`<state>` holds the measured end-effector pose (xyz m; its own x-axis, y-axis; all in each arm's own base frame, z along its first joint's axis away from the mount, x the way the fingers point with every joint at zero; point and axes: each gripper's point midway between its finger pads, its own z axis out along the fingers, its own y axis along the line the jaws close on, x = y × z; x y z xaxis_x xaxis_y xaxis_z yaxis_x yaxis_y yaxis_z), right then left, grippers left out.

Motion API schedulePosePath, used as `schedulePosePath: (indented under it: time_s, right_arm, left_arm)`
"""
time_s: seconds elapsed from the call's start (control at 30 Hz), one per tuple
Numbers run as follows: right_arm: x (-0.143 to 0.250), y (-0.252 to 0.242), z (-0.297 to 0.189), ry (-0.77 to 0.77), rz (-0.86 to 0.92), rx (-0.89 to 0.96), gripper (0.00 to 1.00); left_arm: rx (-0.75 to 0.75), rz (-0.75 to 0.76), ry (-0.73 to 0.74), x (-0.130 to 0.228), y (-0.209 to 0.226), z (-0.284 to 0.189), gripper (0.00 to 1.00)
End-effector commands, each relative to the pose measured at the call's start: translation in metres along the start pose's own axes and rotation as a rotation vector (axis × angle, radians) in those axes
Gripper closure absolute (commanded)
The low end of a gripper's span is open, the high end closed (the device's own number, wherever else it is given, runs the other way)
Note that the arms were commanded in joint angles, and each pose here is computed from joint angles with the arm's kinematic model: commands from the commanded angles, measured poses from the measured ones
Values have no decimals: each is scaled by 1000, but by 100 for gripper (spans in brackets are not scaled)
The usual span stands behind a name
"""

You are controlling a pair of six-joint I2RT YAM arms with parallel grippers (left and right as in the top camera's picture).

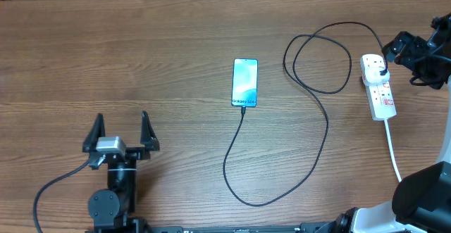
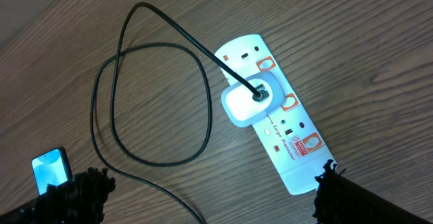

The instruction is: Plug charger to phone and switch on socket

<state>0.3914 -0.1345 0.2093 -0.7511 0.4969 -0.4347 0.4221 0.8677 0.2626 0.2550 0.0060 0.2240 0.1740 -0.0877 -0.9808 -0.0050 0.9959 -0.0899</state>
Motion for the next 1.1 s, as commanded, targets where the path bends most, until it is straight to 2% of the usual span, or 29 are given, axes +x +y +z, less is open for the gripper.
schedulePosePath:
  time_s: [0.0, 0.5, 1.07]
  right_arm:
    - [-2, 2, -3, -14, 2, -3, 0]
    - [-2, 2, -3, -14, 2, -3, 0]
    - [-2, 2, -3, -14, 2, -3, 0]
  left_arm:
    - [-8, 41, 13, 7, 3, -7, 0]
    - [-48, 62, 245, 64, 15, -21, 0]
    - [-26, 125, 251, 65, 13, -21, 0]
